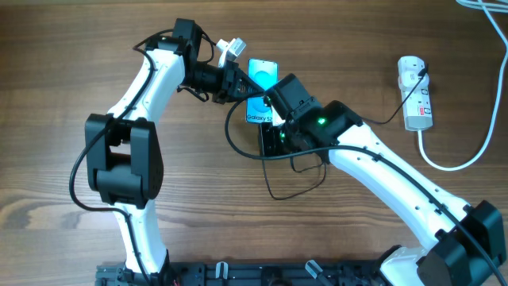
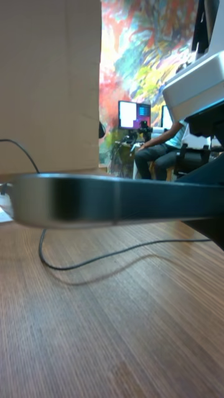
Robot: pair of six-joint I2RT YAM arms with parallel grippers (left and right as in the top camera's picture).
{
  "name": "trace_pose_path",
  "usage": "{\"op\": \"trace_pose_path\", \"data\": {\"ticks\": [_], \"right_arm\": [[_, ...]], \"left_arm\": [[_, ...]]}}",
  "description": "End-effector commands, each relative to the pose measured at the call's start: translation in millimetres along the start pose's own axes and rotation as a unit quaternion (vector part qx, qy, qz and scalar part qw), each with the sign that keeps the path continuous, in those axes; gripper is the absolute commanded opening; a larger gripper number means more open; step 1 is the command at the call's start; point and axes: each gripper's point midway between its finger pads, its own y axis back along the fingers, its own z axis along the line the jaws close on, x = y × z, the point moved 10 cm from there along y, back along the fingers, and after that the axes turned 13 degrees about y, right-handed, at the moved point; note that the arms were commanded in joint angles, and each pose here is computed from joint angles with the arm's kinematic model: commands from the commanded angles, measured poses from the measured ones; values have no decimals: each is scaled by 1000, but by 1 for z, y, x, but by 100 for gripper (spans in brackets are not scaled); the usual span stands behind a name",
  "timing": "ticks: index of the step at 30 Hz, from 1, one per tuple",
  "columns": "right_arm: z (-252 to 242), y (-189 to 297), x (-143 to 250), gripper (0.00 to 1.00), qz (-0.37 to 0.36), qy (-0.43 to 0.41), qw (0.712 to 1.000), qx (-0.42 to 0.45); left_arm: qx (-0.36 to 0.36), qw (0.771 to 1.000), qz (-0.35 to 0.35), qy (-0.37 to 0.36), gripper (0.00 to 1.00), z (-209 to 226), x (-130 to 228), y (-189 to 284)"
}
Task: Plug charger to phone and switch on socket
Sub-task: 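Push the plug into the phone's bottom port with the right gripper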
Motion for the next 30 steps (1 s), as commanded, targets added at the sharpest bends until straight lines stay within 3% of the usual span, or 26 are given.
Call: {"op": "trace_pose_path", "data": {"ticks": [1, 30], "right_arm": [[1, 0, -3, 4, -1, 4, 1000, -1], [3, 0, -7, 5, -13, 0, 1000, -12]], "left_arm": [[4, 999, -6, -41, 4, -17, 2, 3], [28, 999, 1, -35, 4, -20, 4, 3]]}}
